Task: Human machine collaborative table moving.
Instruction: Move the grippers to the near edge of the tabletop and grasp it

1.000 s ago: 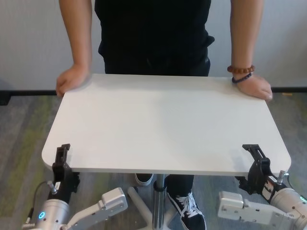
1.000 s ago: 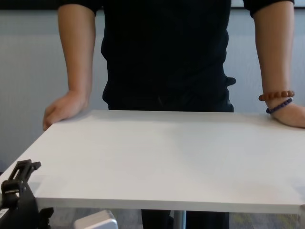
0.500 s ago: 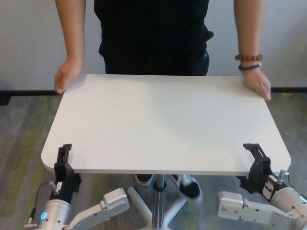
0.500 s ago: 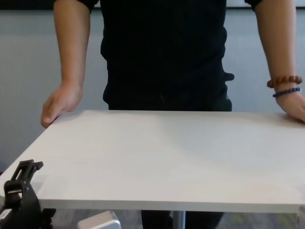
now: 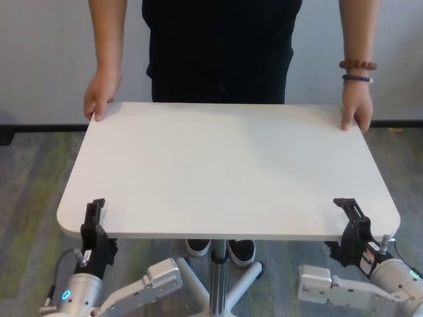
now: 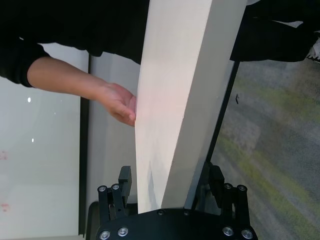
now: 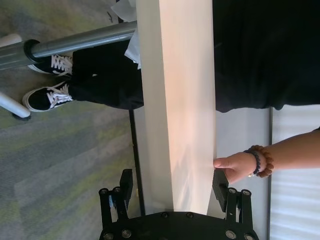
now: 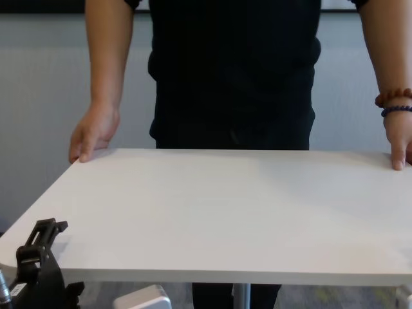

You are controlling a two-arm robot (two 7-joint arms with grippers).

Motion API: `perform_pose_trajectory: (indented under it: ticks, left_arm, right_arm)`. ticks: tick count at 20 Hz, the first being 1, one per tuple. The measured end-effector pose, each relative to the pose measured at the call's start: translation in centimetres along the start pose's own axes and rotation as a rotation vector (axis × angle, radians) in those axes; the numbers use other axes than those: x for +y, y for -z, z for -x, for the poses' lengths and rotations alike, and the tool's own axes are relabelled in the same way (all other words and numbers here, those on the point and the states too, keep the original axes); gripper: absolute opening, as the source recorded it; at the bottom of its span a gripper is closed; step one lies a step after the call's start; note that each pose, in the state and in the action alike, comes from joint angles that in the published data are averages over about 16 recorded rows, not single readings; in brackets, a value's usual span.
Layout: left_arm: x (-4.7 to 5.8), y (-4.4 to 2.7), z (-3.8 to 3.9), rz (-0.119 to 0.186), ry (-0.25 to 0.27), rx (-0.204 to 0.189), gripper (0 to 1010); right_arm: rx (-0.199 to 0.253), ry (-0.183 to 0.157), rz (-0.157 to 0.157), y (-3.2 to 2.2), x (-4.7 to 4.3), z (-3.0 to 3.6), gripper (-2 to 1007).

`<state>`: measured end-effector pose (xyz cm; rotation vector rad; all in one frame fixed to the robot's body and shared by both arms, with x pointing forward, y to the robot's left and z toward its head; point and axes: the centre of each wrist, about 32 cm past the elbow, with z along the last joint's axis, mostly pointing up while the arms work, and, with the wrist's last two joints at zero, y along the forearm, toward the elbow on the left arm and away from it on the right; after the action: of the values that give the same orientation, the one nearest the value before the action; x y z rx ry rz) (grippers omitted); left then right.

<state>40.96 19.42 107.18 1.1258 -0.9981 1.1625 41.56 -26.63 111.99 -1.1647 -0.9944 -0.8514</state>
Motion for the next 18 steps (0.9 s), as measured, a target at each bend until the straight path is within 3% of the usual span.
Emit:
perform_pose_trajectory:
  ticks: [6,18]
  left_arm:
    - [-0.2,-0.05,0.08,-0.001,0.003,0.001,1000]
    - [-0.2,-0.06,0.23,-0.003,0.004,-0.001,1000]
  right_arm:
    - [-0.051,0.024,-0.005,-0.42,0.26,0.63,1001]
    - [-0.157,0.095,0.006,-1.88,0.23,2.43,1001]
